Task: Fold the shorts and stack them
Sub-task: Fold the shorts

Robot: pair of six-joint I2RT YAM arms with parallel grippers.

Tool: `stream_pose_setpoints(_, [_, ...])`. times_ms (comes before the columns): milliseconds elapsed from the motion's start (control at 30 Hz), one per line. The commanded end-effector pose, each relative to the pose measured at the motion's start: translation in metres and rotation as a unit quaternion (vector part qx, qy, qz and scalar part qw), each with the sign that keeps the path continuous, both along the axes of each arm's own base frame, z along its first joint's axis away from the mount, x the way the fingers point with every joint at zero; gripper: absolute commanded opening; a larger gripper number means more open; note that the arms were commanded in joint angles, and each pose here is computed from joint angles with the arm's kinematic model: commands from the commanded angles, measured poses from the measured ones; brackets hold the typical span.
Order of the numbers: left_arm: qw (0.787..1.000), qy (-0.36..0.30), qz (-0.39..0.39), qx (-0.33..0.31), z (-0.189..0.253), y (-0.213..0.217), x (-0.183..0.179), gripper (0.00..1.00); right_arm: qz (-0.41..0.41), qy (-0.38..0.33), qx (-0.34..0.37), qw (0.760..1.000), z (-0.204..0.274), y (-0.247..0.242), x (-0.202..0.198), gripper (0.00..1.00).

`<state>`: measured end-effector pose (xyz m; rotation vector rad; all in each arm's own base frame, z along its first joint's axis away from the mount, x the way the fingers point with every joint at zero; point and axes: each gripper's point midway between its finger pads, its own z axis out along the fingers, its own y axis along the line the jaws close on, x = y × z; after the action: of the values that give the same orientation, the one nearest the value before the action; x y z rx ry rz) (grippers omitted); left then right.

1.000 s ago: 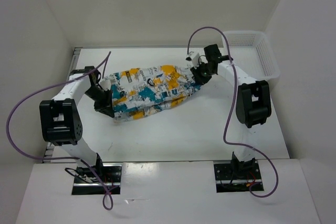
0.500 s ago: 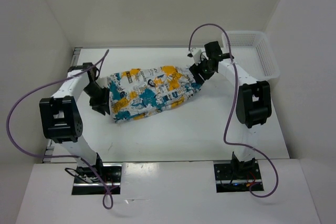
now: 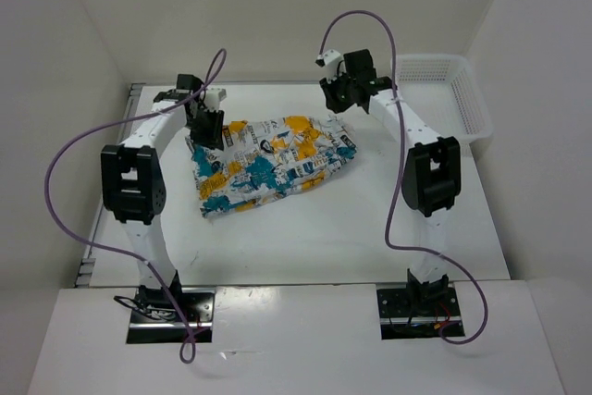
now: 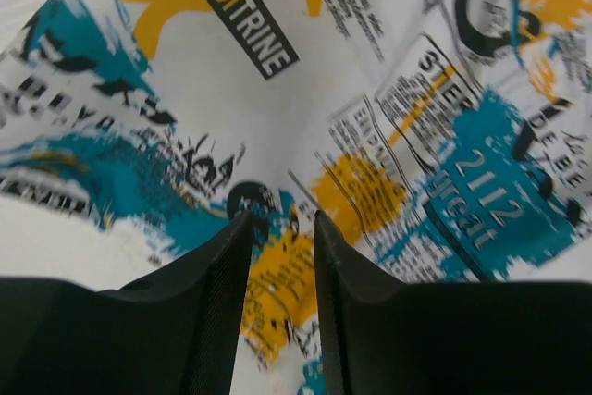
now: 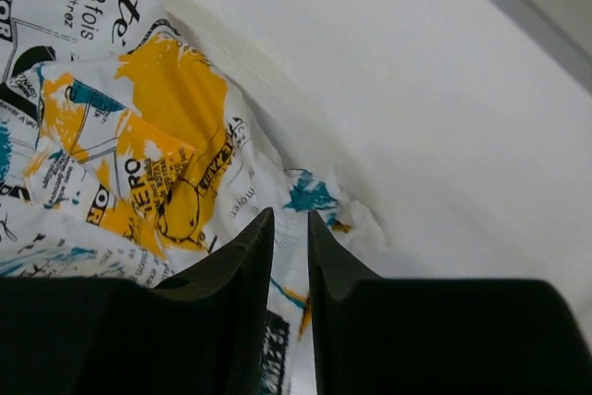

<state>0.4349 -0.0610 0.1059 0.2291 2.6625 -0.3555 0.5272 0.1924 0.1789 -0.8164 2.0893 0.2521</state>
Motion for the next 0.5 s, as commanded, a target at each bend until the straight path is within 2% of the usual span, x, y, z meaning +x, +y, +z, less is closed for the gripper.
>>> stream_pose_setpoints(0, [1.0,-0.016,0.003,0.004,-0.022,0.003,0.027,0.41,-0.018,0.02,0.019,0.999,-0.028,0.021,0.013,0.25])
stream_pose_setpoints(100, [1.0,-0.012,0.011,0.019,-0.039,0.009,0.043,0.41,-0.05,0.05,0.019,0.997,-0.063,0.03,0.016,0.17])
stream_pose_setpoints(267, [0.998,0.002,0.035,0.058,-0.068,0.029,0.042,0.41,-0.108,0.118,-0.004,0.987,-0.122,0.014,-0.002,0.1])
stream_pose_setpoints(333, [0.996,0.023,0.047,0.077,-0.085,0.042,0.036,0.41,-0.146,0.116,-0.025,0.982,-0.138,0.0,0.0,0.05])
stream_pose_setpoints(467, [0.989,0.039,0.087,0.117,-0.103,0.08,0.035,0.41,-0.249,0.052,-0.07,0.965,-0.137,-0.035,0.026,0.03])
